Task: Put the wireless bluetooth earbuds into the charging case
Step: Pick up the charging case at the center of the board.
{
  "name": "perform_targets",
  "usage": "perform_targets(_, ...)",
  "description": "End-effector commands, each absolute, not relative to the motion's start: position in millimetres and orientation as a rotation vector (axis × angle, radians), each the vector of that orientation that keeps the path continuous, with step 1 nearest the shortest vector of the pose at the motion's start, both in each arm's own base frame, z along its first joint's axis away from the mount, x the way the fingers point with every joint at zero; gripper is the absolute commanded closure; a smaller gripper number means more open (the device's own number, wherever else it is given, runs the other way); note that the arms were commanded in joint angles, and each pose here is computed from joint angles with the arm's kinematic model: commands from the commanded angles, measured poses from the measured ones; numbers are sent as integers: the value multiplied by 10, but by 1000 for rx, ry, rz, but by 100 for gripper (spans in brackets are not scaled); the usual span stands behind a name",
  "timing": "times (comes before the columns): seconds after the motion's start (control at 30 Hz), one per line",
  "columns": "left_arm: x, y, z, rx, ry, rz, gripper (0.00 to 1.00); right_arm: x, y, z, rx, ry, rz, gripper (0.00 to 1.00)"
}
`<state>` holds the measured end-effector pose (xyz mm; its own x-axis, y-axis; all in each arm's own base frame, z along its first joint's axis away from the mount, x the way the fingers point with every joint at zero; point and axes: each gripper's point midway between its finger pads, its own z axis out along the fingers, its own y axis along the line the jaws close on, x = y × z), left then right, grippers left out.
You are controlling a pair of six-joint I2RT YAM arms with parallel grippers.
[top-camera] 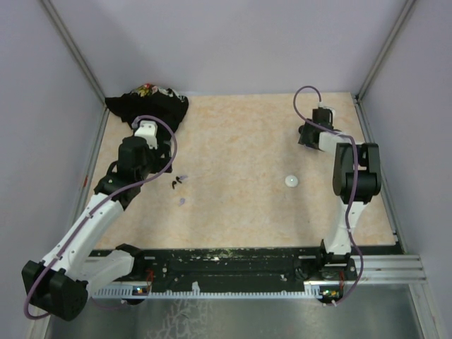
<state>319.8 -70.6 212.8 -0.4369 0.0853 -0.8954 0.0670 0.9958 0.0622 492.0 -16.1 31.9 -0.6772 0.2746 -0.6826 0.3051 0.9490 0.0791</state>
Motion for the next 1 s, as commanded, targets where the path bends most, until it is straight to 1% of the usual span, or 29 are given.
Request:
perform_targets(0.0, 3216, -714, 2143, 100, 2018, -2, 0, 5000, -177, 334, 398, 2342, -67, 42)
perform_targets(0.13, 3219, -723, 2142, 102, 2021, -10, 0, 4978, -196, 258, 395, 2368, -87, 45)
perform_targets(0.27, 3213, -724, 2147, 101, 2019, -15, 0, 4942, -182, 237, 381, 2381, -89, 50)
perform_targets(0.5, 3193, -836, 2184, 115, 2011, -104, 0, 4858, 108, 541, 244, 2322, -41, 54)
perform_targets(0.77, 3134, -1171, 2311, 130, 2000, -338, 0, 4583, 697, 977, 102, 2209, 90, 56)
perform_targets(0.97, 3048, -1433, 2465, 148, 1982, -530, 0, 4360, 1355, 1412, -57, 2078, 219, 57)
